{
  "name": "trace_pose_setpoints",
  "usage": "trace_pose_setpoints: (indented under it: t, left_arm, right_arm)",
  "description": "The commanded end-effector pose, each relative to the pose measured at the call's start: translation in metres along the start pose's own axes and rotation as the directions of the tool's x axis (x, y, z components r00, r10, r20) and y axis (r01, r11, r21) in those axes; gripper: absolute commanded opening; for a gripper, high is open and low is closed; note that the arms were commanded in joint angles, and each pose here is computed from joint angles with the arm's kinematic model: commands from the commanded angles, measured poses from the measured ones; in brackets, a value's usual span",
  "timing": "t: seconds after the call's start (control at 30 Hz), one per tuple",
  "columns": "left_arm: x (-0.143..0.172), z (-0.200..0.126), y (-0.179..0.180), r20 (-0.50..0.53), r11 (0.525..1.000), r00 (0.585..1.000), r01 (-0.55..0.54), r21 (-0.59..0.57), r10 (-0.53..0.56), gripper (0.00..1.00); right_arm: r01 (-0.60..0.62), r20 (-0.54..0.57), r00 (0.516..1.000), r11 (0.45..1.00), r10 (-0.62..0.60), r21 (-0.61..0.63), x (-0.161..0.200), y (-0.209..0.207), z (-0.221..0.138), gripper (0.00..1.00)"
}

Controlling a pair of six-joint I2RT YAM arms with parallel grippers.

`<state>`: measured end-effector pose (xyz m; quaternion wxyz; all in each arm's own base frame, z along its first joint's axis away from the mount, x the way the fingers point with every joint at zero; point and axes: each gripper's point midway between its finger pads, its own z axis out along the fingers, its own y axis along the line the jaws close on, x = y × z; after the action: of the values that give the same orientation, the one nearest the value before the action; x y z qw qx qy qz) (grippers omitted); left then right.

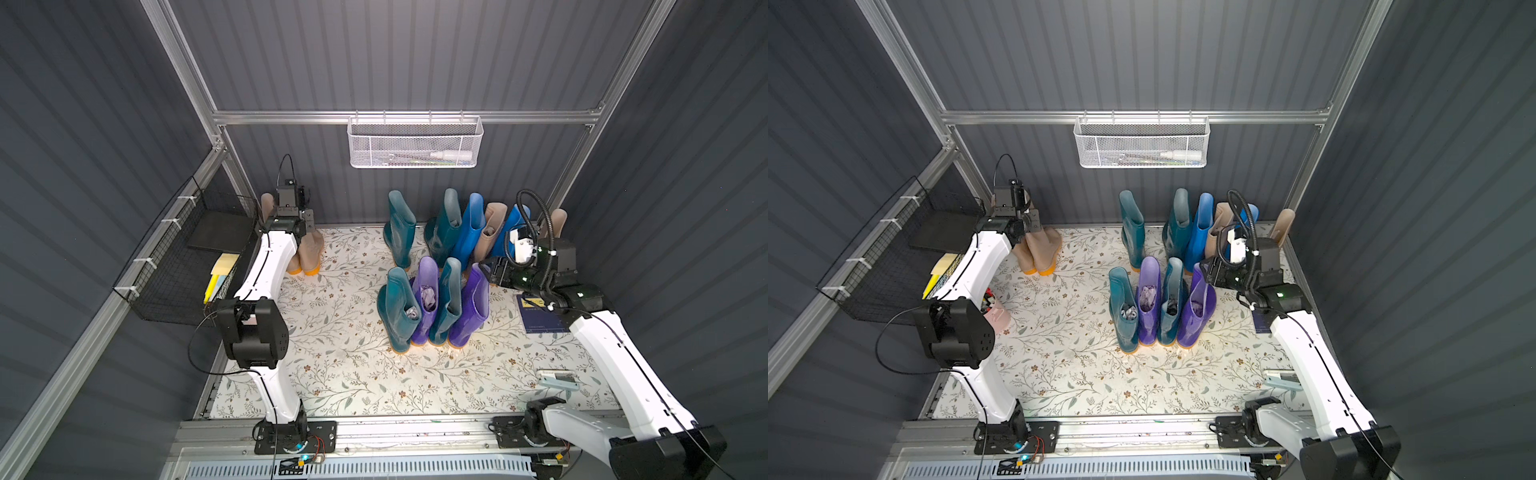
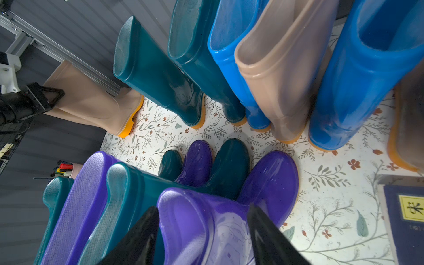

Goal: Match and arrange rain boots in pairs
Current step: Place the rain boot at the corner of the board.

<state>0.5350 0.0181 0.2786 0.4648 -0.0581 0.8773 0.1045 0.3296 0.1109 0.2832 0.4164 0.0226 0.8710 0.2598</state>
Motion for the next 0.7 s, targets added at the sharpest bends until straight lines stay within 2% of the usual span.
trace_pose_setpoints:
  t: [0.0, 0.37, 0.47, 0.6, 0.67]
  left_arm:
    - [-0.037, -0.026, 0.010, 0.139, 0.998, 0.989, 0.058, 0.007, -0.059, 0.00]
    - [-0.028, -0.016, -0.001, 0.103, 0.997, 0.993, 0.053, 0.052, -0.058, 0.02]
    - [-0.026, -0.016, -0.005, 0.094, 0.996, 0.994, 0.055, 0.070, -0.061, 0.19]
    - [-0.024, -0.016, -0.006, 0.083, 0.995, 0.995, 0.057, 0.078, -0.064, 0.32]
    - [-0.023, -0.016, -0.007, 0.079, 0.995, 0.995, 0.058, 0.084, -0.065, 0.34]
  right_arm:
    - [-0.008, -0.019, 1.000, 0.999, 0.007, -0.043, 0.005, 0.008, -0.004, 0.65]
    - [-0.017, -0.025, 1.000, 0.999, 0.016, -0.040, 0.007, 0.007, -0.004, 0.65]
    - [-0.017, -0.023, 1.000, 0.999, 0.016, -0.041, 0.006, 0.008, -0.004, 0.65]
    - [-0.013, -0.025, 1.000, 0.999, 0.012, -0.041, 0.005, 0.008, -0.003, 0.65]
    - [-0.009, -0.025, 1.000, 0.999, 0.008, -0.041, 0.004, 0.008, -0.002, 0.65]
